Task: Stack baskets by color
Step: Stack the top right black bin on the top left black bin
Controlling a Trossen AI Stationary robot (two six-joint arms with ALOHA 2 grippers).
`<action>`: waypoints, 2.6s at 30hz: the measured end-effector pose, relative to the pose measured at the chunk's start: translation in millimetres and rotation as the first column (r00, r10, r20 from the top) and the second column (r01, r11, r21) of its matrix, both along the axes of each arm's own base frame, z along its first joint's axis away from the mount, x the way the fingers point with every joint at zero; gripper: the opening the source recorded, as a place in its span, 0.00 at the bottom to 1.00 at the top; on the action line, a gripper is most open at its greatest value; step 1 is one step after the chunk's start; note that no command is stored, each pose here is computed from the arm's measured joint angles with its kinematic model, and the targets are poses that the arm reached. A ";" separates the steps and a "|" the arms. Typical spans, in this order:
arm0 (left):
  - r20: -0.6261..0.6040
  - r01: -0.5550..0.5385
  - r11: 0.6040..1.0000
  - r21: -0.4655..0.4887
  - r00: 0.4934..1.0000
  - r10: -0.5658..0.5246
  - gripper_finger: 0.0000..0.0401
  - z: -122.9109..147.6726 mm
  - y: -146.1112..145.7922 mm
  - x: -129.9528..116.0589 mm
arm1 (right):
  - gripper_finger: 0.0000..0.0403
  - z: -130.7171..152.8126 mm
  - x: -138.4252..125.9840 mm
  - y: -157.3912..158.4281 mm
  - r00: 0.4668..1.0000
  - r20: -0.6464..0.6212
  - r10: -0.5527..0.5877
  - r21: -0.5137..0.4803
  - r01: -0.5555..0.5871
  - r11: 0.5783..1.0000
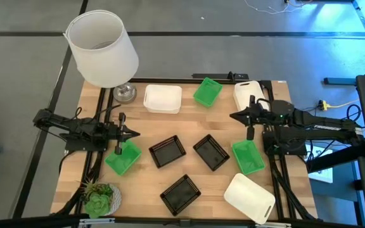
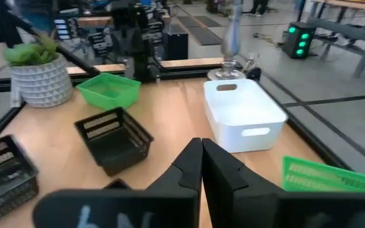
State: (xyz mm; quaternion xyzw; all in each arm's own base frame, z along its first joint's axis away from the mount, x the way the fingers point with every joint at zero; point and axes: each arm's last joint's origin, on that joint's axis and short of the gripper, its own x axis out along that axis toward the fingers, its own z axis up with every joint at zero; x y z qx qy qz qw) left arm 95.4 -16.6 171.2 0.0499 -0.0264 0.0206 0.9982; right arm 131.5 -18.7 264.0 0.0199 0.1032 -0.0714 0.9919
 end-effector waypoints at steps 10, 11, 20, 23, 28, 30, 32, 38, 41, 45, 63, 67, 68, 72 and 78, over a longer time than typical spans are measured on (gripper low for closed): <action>0.000 0.000 1.000 0.000 1.000 0.000 0.00 -0.1 0.0 0.0 | 0.01 9.6 1.8 3.1 0.989 0.104 0.107 0.020 -0.110 0.994; 0.000 0.000 1.000 0.000 1.000 0.000 0.00 -0.1 0.0 0.0 | 0.01 9.5 1.8 2.6 0.990 0.103 0.091 0.018 -0.093 0.995; 0.000 0.000 1.000 0.000 1.000 0.000 0.00 0.0 0.0 0.0 | 0.00 5.7 6.9 -0.3 0.998 0.057 0.015 0.022 -0.016 1.000; 0.000 0.000 1.000 0.000 1.000 0.000 0.00 -0.1 0.0 0.0 | 0.00 10.7 12.4 -1.1 1.000 0.011 0.008 0.055 -0.008 0.998; 0.001 -0.042 0.997 0.058 0.999 0.042 0.00 0.9 1.1 -0.2 | 0.00 25.4 29.1 -5.6 0.986 -0.153 -0.064 0.052 0.072 0.996; 0.001 -0.060 0.996 0.066 0.998 0.060 0.00 2.0 1.7 -0.5 | 0.00 31.3 36.6 -7.8 0.969 -0.223 -0.104 0.061 0.120 0.991; 0.002 -0.063 0.996 0.065 0.998 0.063 0.00 2.3 1.8 -0.6 | 0.00 36.2 45.0 -9.5 0.952 -0.282 -0.123 0.072 0.148 0.986; 0.002 -0.062 0.997 0.054 0.998 0.062 0.00 2.4 1.8 -0.6 | 0.03 49.5 72.8 -13.5 0.930 -0.347 -0.123 0.080 0.160 0.984; 0.003 -0.065 0.998 0.026 0.998 0.065 0.00 2.4 1.9 -0.6 | 0.07 47.9 85.7 -15.3 0.914 -0.389 -0.117 0.083 0.162 0.983; 0.005 -0.066 0.998 0.022 0.998 0.066 0.00 2.9 2.0 -0.7 | 0.17 47.1 100.1 -17.2 0.875 -0.471 -0.112 0.093 0.176 0.980; -0.158 -0.056 0.998 0.008 0.986 0.057 0.00 38.5 2.9 -5.0 | 0.41 1.0 138.0 -15.8 0.664 -0.717 0.211 0.022 -0.282 0.959; -0.187 -0.058 0.998 0.002 0.981 0.057 0.00 48.6 1.4 0.5 | 0.41 -13.0 146.3 -16.7 0.615 -0.754 0.233 0.021 -0.332 0.943; -0.194 -0.059 0.998 -0.001 0.979 0.057 0.00 51.5 1.1 1.8 | 0.41 -16.8 148.5 -16.6 0.600 -0.759 0.252 0.029 -0.355 0.934; -0.224 -0.070 0.997 -0.014 0.972 0.065 0.00 65.4 -0.3 7.6 | 0.41 -31.2 156.2 -17.0 0.547 -0.785 0.289 0.042 -0.419 0.907; -0.342 -0.067 0.998 -0.020 0.938 0.056 0.00 90.2 -3.6 18.4 | 0.41 -48.0 167.1 -18.4 0.521 -0.801 0.296 0.054 -0.429 0.902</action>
